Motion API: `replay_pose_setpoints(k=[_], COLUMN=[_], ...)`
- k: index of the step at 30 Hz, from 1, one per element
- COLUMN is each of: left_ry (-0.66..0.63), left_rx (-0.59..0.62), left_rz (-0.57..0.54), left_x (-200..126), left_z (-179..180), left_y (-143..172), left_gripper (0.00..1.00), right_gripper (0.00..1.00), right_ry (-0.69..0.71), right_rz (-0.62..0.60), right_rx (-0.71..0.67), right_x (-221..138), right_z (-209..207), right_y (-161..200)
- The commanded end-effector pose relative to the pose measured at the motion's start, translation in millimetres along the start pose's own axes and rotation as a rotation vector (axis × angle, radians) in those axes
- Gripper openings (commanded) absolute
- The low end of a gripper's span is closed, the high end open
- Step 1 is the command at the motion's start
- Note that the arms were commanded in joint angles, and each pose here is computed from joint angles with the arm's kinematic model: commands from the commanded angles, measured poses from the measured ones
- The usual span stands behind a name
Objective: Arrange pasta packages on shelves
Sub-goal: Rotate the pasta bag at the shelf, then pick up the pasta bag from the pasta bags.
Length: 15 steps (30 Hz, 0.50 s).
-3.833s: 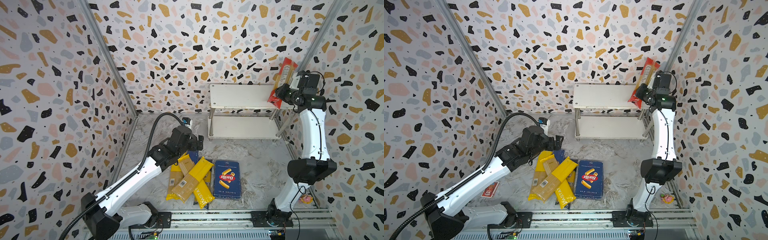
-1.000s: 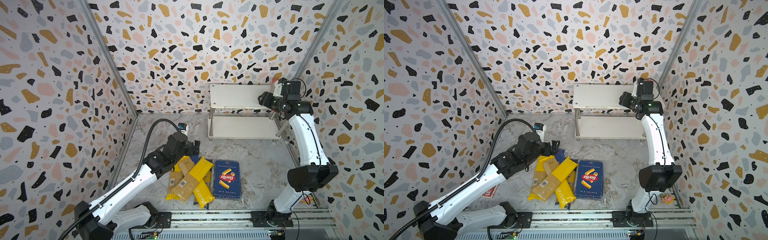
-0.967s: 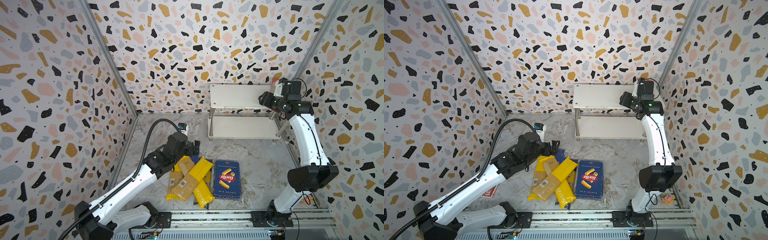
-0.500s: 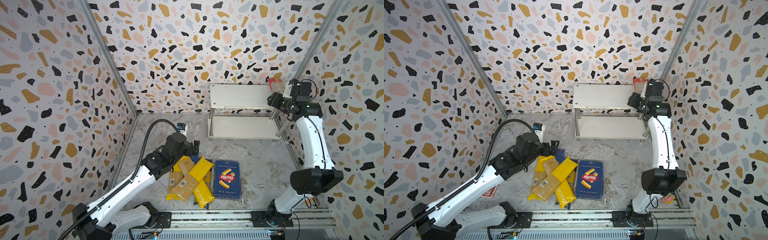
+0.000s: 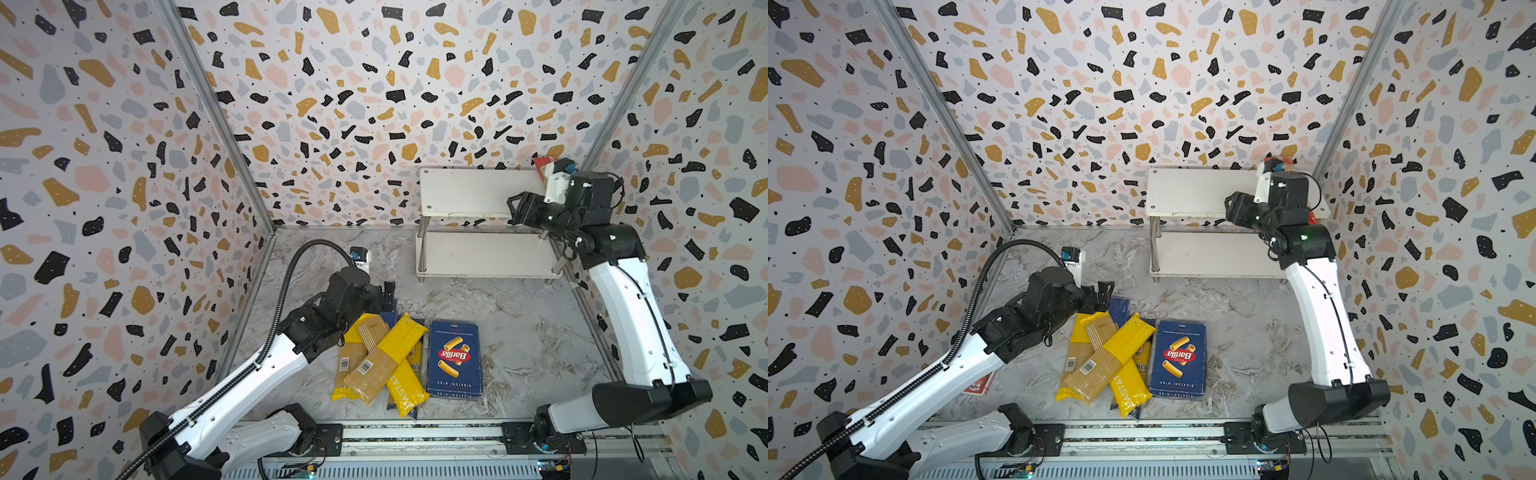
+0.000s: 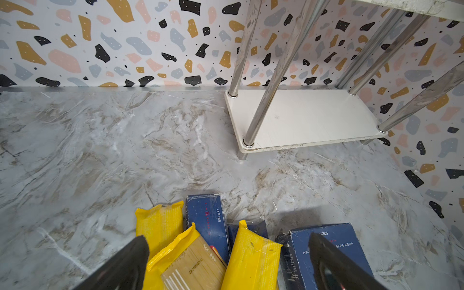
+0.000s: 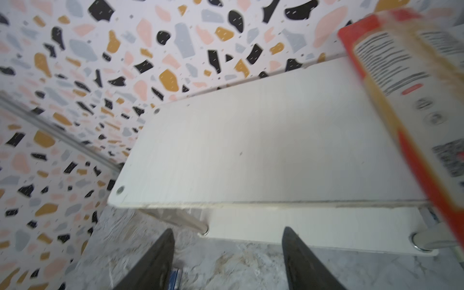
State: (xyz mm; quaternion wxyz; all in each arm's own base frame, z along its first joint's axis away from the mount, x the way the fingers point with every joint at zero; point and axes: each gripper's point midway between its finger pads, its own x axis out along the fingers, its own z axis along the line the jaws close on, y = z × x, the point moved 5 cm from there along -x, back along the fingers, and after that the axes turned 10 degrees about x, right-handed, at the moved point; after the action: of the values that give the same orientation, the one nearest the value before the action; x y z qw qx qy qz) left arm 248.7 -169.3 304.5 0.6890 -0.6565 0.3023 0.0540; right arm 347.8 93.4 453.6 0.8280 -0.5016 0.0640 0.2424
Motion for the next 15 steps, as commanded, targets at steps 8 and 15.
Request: replay_pose_setpoints(k=[8,15], left_ry=[-0.071,-0.095], left_rx=[-0.047,-0.081], left_rz=[0.003,0.005], left_x=[-19.8,-28.6], left_z=[17.6,24.6], left_y=[15.9,23.0], left_gripper=[0.99,1.00], right_gripper=[0.71,0.71], right_ry=[-0.233,-0.301], right_rz=[0.070,0.136], right_rx=[-0.115,-0.186], right_x=[-34.1,-58.6], right_z=[61.2,73.7], right_y=[74.9,111.4])
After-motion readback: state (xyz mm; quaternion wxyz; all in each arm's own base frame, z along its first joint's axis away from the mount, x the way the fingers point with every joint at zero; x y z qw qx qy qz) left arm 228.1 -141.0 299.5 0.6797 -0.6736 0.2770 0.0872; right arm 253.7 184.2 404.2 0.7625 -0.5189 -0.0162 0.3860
